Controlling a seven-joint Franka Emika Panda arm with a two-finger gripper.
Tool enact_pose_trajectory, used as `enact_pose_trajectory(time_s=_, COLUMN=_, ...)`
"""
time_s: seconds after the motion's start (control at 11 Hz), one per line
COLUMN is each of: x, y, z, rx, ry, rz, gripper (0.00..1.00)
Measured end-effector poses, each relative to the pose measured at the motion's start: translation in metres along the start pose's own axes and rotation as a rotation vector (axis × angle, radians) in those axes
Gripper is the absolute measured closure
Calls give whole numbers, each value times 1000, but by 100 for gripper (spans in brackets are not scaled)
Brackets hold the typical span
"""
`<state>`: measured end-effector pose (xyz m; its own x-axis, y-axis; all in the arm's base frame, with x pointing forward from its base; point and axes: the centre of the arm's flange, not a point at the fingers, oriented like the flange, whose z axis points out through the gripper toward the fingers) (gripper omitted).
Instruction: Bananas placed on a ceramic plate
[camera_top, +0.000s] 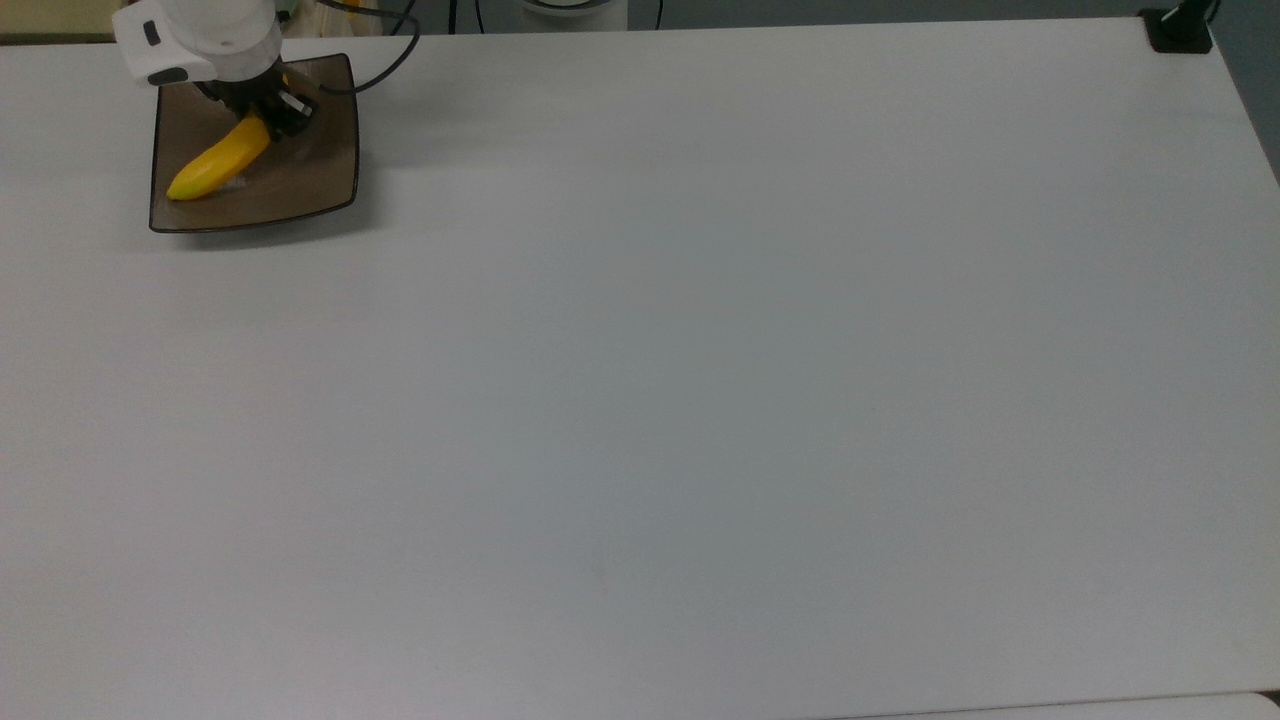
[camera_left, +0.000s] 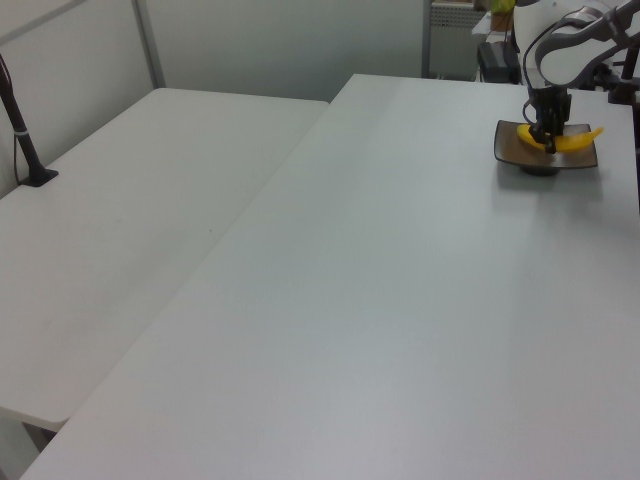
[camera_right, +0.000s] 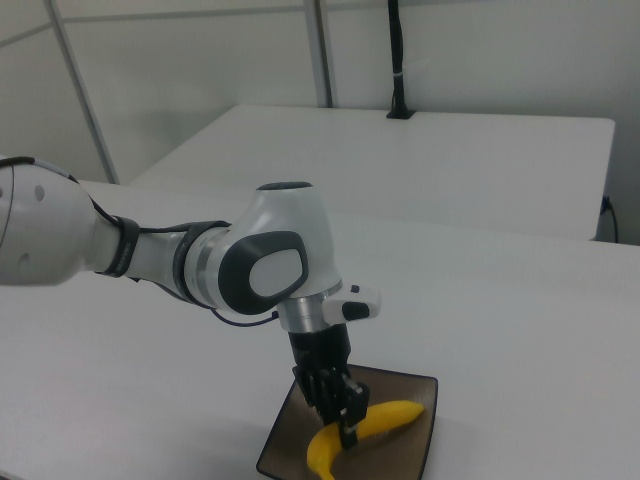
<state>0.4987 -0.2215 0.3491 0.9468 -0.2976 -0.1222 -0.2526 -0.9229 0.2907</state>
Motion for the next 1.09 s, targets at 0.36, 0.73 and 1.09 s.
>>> enact_pose_trajectory(time_s=0.36, x=0, y=-1, z=2, rx=-3, ry=-2, rz=1, gripper=63)
enact_pose_trajectory(time_s=0.73, x=0, y=-1, z=3, rx=-3, ry=-5, rz=6, gripper=1)
enact_pose_trajectory(time_s=1.09, x=-1, y=-1, z=-30, rx=-5, ry=45, rz=11, gripper=0)
